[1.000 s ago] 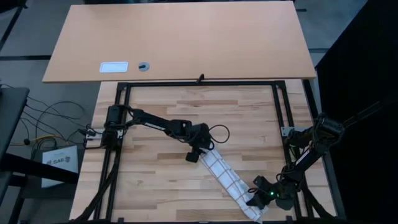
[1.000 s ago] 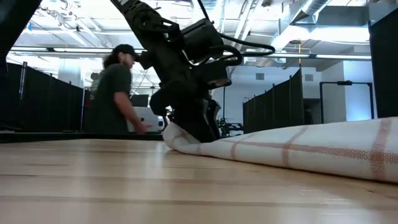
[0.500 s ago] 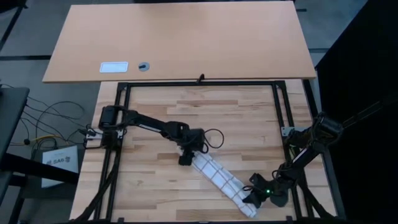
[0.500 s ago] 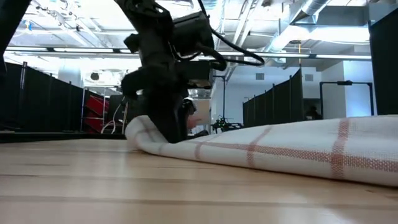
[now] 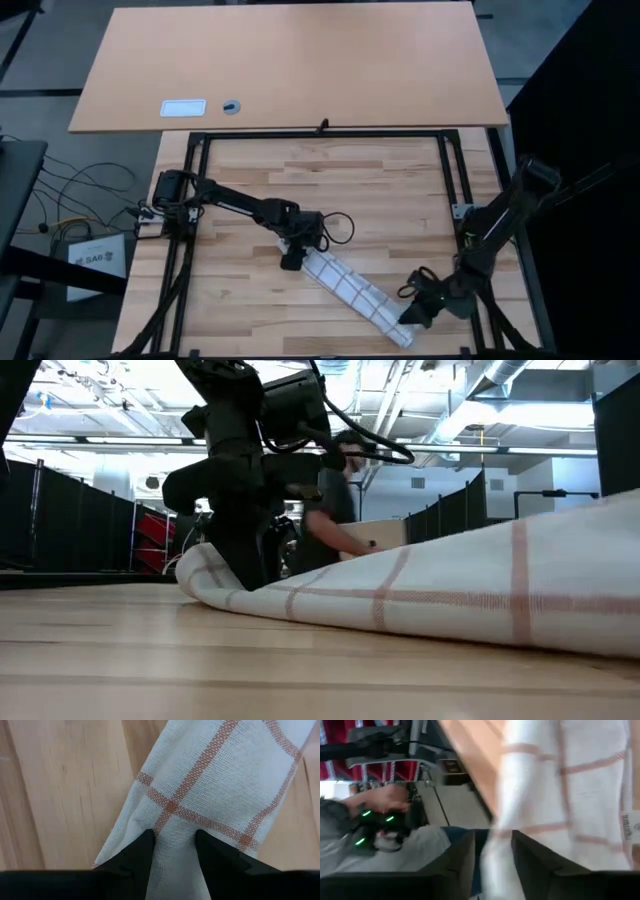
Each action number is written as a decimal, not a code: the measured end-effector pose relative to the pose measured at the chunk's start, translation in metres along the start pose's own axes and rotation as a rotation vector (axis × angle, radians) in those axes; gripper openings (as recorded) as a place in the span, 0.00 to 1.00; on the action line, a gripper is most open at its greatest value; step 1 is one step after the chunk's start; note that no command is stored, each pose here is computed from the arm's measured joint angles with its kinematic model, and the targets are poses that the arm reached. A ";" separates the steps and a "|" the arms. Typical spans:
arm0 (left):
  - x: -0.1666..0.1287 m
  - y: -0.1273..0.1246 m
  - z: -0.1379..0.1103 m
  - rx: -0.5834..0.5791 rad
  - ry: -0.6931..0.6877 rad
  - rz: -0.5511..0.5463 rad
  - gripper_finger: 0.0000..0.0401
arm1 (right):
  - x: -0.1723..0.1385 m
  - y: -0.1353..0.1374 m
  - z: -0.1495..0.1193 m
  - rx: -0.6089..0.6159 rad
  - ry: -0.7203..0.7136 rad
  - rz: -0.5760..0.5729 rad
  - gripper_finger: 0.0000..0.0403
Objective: Roll towel
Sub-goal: Roll the white checkered towel
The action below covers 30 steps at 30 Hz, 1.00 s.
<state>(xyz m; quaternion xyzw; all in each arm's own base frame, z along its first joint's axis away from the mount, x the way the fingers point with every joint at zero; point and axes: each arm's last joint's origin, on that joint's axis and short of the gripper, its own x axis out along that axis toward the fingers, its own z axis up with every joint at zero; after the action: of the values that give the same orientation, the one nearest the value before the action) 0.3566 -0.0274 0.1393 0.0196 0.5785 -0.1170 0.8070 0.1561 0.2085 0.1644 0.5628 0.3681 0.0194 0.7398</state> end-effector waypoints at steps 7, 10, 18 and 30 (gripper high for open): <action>0.004 0.004 -0.009 -0.011 0.024 -0.005 0.34 | -0.034 0.058 0.011 -0.158 -0.055 -0.065 0.35; 0.006 0.003 -0.013 -0.004 0.031 -0.005 0.34 | -0.015 0.089 0.022 -0.255 -0.087 -0.024 0.34; 0.006 0.005 -0.011 -0.003 0.021 0.000 0.34 | 0.065 0.077 0.019 -0.260 0.120 -0.114 0.31; 0.006 0.002 -0.012 0.039 0.031 -0.003 0.34 | 0.063 0.032 -0.017 -0.223 0.188 -0.475 0.31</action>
<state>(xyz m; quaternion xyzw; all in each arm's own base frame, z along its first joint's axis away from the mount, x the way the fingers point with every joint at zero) 0.3480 -0.0247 0.1296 0.0363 0.5888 -0.1292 0.7971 0.2045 0.2615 0.1569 0.3716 0.5521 -0.0621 0.7438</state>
